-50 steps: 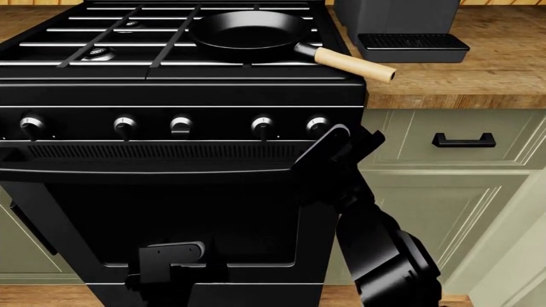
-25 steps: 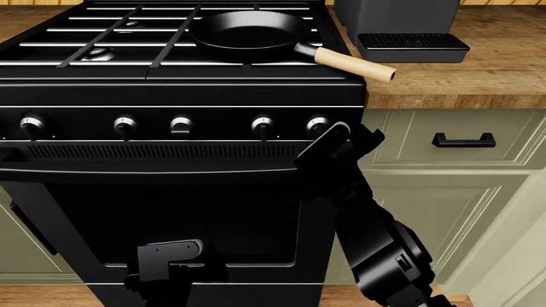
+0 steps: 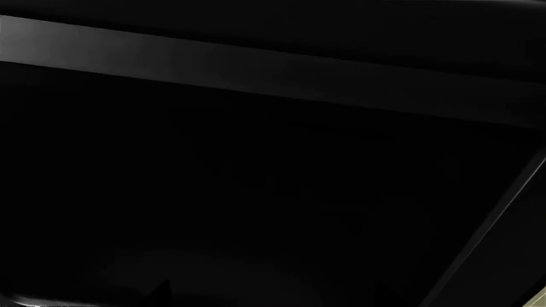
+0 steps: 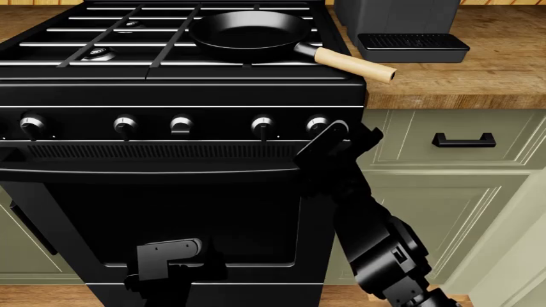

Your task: Turn off the front right burner of the stove.

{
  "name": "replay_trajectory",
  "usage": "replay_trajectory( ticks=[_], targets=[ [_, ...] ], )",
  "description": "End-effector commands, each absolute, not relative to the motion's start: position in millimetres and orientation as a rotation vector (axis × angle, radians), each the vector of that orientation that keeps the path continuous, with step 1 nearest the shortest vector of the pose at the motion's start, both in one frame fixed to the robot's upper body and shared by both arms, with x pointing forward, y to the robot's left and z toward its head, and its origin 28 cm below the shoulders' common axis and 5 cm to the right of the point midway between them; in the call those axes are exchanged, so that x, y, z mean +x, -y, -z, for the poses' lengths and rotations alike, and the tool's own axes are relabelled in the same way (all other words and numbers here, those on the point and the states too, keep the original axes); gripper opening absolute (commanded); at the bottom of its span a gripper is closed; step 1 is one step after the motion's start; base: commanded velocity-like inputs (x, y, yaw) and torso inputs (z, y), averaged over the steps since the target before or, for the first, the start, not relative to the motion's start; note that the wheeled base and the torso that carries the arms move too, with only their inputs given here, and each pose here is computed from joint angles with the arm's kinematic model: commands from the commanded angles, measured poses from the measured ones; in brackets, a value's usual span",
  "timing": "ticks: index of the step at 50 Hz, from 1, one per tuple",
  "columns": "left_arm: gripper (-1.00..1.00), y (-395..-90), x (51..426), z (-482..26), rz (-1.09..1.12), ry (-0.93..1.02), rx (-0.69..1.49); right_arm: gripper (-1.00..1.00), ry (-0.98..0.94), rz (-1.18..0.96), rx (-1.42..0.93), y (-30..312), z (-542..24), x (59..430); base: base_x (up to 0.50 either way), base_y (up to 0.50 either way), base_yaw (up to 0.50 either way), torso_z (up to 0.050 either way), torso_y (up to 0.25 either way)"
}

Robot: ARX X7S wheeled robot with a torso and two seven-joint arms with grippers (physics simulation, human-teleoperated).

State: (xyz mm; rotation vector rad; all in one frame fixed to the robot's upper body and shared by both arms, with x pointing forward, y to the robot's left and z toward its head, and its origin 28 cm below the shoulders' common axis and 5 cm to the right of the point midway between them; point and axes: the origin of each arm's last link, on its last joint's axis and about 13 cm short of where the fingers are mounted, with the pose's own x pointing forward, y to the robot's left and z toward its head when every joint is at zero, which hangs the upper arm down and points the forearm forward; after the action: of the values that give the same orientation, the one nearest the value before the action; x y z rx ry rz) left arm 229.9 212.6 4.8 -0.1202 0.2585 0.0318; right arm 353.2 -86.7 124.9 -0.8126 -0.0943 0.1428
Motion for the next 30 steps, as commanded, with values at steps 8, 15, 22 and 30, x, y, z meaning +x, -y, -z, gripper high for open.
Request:
replay_trajectory(
  ticks=[8,15,22,30],
  targets=[
    [1.00,-212.6,231.2,-4.9,-0.036,-0.265,-0.122,1.00,0.074,-0.135,-0.817,89.0,-121.3,358.8,0.00,0.00,0.00,0.000,0.000],
    [1.00,-212.5,231.2,-4.6,-0.036,-0.267,-0.121,1.00,0.067,-0.133,-0.815,90.1,-120.3,359.1,0.01,0.00,0.00,0.000,0.000],
    [1.00,-212.8,231.0,-5.0,-0.034,-0.264,-0.124,1.00,0.055,-0.140,-0.809,89.6,-116.8,359.2,0.01,0.00,0.00,0.000,0.000],
    [1.00,-213.1,230.7,-4.9,-0.034,-0.264,-0.126,1.00,0.052,-0.135,-0.811,90.1,-116.7,358.5,0.01,0.00,0.01,0.000,0.000]
  ],
)
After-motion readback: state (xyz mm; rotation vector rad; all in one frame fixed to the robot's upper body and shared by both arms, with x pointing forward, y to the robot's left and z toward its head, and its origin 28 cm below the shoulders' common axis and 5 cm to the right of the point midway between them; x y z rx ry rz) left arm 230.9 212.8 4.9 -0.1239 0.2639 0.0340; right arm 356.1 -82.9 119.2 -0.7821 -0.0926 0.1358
